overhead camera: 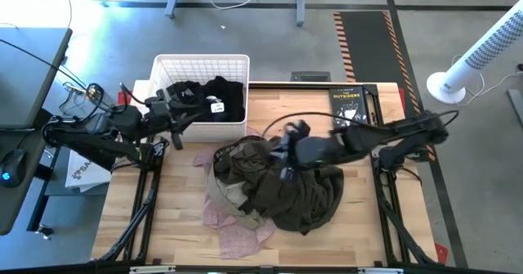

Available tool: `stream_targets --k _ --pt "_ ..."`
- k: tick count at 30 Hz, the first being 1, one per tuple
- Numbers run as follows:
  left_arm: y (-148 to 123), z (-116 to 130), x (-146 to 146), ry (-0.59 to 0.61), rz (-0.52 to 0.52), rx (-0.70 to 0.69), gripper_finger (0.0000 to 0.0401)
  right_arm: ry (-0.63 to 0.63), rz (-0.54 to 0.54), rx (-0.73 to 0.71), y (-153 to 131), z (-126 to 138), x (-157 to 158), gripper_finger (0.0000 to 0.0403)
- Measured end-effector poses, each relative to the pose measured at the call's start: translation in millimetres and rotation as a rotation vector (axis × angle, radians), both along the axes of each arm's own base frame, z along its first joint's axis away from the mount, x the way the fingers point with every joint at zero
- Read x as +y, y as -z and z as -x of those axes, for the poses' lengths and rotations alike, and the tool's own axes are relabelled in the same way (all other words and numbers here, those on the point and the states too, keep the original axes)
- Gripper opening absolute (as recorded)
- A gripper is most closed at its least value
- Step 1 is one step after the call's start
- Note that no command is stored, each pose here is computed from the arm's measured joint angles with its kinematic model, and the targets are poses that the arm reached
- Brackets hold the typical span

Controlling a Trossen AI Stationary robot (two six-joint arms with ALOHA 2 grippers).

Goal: Sort clothes
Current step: Put the gray hoodie into the white laundry bin

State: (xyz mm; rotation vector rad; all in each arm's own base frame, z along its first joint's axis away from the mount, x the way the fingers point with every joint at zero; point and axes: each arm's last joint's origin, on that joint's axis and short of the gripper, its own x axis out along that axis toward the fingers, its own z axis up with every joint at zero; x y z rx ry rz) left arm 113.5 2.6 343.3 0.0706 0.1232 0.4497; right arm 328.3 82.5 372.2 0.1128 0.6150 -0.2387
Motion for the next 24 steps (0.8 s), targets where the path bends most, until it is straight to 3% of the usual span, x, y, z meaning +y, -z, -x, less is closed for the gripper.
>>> stream_targets --k 6,13,18,24 --pt "0.0 2.0 0.1 0.003 0.001 -0.001 0.0129 0.022 -0.09 0.35 24.5 -26.4 -0.3 0.0169" --pt "0.9 1.6 -0.7 0.033 0.022 0.001 0.0129 0.099 -0.1 0.67 85.3 -41.8 -19.1 0.0289" --pt "2.4 1.8 -0.7 0.031 0.027 0.014 0.0129 0.123 -0.208 0.782 140.9 -49.1 -34.7 0.0327" --pt "4.0 1.9 -0.8 0.033 0.041 0.023 0.0129 0.061 -0.353 0.794 220.3 -45.9 -36.4 0.0332"
